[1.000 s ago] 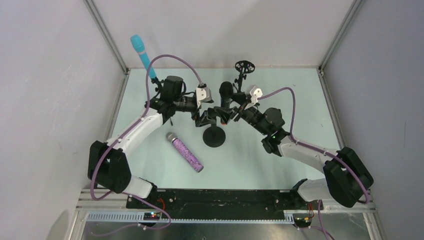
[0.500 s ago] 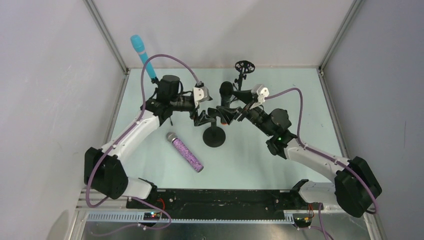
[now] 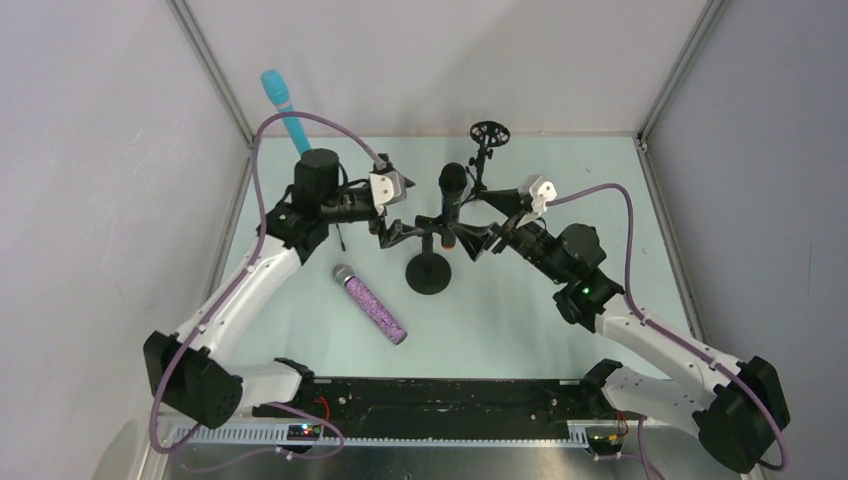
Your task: Attach the microphones to the stand
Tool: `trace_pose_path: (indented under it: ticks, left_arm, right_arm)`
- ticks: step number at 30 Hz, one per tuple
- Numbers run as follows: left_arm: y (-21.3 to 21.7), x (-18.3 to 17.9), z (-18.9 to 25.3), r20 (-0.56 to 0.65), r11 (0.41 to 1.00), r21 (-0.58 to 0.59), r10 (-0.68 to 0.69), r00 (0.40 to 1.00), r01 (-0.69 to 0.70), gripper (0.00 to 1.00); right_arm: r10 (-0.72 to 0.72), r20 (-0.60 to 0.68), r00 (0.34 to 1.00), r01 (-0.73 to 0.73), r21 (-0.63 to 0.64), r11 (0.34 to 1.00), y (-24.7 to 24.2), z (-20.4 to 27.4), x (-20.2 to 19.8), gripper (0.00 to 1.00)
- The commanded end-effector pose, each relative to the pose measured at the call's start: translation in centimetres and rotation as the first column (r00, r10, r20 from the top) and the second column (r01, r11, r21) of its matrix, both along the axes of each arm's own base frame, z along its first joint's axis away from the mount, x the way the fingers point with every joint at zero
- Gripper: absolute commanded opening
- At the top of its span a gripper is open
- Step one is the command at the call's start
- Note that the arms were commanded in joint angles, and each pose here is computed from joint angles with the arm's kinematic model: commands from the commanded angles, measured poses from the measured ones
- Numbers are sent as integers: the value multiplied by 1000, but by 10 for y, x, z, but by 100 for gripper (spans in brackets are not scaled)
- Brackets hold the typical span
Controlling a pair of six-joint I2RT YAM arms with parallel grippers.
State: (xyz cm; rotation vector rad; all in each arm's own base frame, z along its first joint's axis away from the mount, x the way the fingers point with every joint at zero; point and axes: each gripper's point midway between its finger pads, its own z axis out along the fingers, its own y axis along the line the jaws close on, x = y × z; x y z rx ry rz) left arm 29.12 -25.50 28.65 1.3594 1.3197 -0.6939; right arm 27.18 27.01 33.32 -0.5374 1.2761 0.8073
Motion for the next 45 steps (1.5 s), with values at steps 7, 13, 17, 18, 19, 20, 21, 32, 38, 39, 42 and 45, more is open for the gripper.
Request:
trace_pose_path:
  ticks: [7, 13, 17, 18, 19, 20, 21, 32, 38, 39, 42, 45]
  left_arm:
    - [30, -1, 23, 0, 971, -46, 235, 972, -235, 98]
    - [44, 2, -13, -106, 936, -35, 344, 933, -349, 98]
    - [47, 7, -31, -139, 916, -78, 381, 914, -394, 99]
    - [49, 6, -46, -176, 909, -81, 392, 903, -410, 98]
    - [48, 10, -37, -139, 903, -134, 390, 910, -408, 98]
    - [48, 11, -44, -138, 897, -161, 392, 910, -411, 98]
    - [47, 12, -47, -139, 895, -170, 392, 909, -412, 98]
    - [16, 14, -87, -282, 936, -190, 236, 930, -295, 98]
    - [2, 10, -90, -213, 961, -207, 137, 967, -182, 98]
    - [1, 11, -89, -199, 962, -211, 131, 971, -172, 98]
    - [-3, 13, -93, -211, 964, -212, 113, 971, -159, 98]
    - [-8, 16, -92, -209, 964, -228, 92, 974, -140, 95]
  right_arm:
    - [-17, -78, 997, 15, -28, 999, -17, -32, -16, 99]
    - [-24, -119, 993, 20, -34, 999, -30, -53, -25, 99]
    - [-17, -175, 984, 13, -25, 1000, -38, -77, -33, 99]
    - [-21, -192, 981, 17, -23, 1000, -40, -82, -33, 99]
    - [-25, -202, 979, 21, -23, 1000, -42, -88, -35, 100]
    - [-29, -216, 976, 26, -16, 1000, -44, -92, -35, 100]
    - [-35, -226, 973, 32, -17, 999, -46, -98, -36, 100]
    - [-65, -303, 951, 74, 17, 997, -58, -121, -36, 99]
    - [-61, -317, 946, 73, 27, 997, -58, -123, -34, 99]
    - [-63, -320, 945, 76, 28, 997, -59, -123, -33, 99]
    - [-63, -339, 939, 82, 42, 996, -60, -124, -31, 99]
    - [-63, -346, 936, 84, 48, 995, -62, -124, -29, 99]
